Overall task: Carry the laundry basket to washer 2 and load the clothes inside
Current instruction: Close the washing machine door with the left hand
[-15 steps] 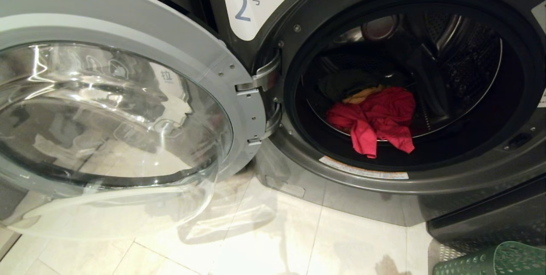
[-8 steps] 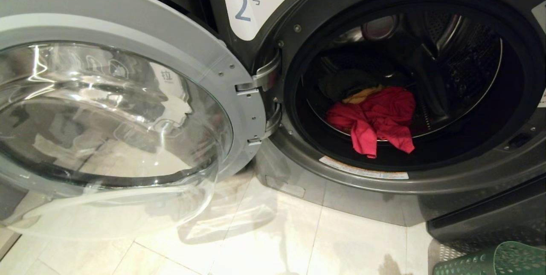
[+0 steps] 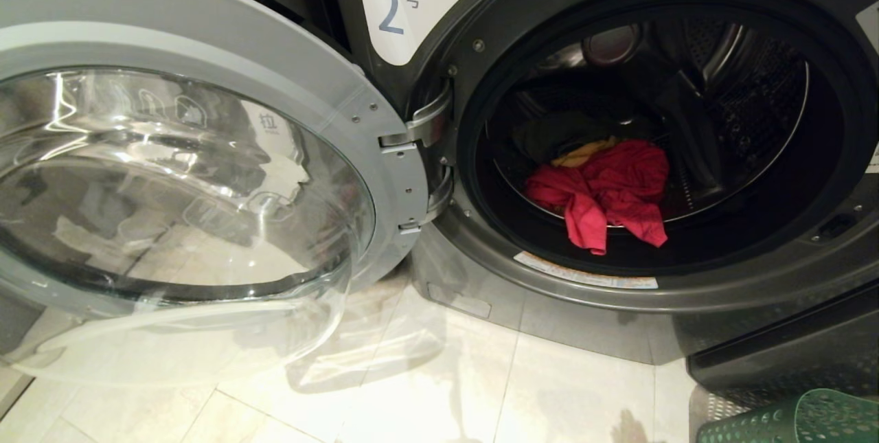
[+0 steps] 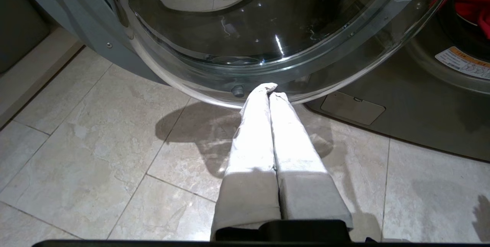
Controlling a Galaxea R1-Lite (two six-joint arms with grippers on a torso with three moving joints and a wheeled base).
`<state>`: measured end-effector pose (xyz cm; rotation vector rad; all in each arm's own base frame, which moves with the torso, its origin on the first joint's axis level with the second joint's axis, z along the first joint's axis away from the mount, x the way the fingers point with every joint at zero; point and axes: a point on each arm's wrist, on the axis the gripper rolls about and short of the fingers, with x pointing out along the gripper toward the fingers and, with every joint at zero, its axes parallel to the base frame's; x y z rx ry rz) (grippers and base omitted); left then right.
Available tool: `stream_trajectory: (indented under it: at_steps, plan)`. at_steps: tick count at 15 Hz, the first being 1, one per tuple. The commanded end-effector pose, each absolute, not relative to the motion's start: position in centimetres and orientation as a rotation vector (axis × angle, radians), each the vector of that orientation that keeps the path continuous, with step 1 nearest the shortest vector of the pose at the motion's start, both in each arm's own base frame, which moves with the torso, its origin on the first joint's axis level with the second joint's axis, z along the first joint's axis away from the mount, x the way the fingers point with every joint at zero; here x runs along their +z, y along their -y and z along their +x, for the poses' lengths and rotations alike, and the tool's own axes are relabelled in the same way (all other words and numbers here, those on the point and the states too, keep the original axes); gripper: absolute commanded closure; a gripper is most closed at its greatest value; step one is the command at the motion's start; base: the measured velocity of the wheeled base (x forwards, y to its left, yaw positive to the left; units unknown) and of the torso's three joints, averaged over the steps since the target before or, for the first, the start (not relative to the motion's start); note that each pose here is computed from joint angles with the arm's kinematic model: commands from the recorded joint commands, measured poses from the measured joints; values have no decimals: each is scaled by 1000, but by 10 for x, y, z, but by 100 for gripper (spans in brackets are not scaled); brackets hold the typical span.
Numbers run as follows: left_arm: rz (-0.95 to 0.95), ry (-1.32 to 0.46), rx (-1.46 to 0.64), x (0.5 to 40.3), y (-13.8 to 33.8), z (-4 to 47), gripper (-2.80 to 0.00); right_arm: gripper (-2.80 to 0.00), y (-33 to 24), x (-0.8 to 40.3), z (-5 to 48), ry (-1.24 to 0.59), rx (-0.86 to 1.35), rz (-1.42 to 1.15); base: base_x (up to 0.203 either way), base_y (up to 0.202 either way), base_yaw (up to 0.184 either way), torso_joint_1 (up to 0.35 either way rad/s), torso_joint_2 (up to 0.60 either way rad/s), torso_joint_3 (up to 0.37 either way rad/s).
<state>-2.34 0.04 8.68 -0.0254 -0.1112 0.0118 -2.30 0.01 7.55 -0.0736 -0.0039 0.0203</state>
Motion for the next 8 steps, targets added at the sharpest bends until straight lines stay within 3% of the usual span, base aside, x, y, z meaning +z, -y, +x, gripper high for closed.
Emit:
stream_trajectory:
  at_steps: [1,6,8]
  plan:
    - [-25,71,13,76,0,-20,0,0,0,76,-23,2,21,-75,0,0,0,0,0,0]
    - [-20,71,12,76,0,-20,0,0,0,75,-23,2,21,-75,0,0,0,0,0,7]
    - [-20,71,12,76,0,-20,0,0,0,76,-23,3,21,-75,0,0,0,4,4,141]
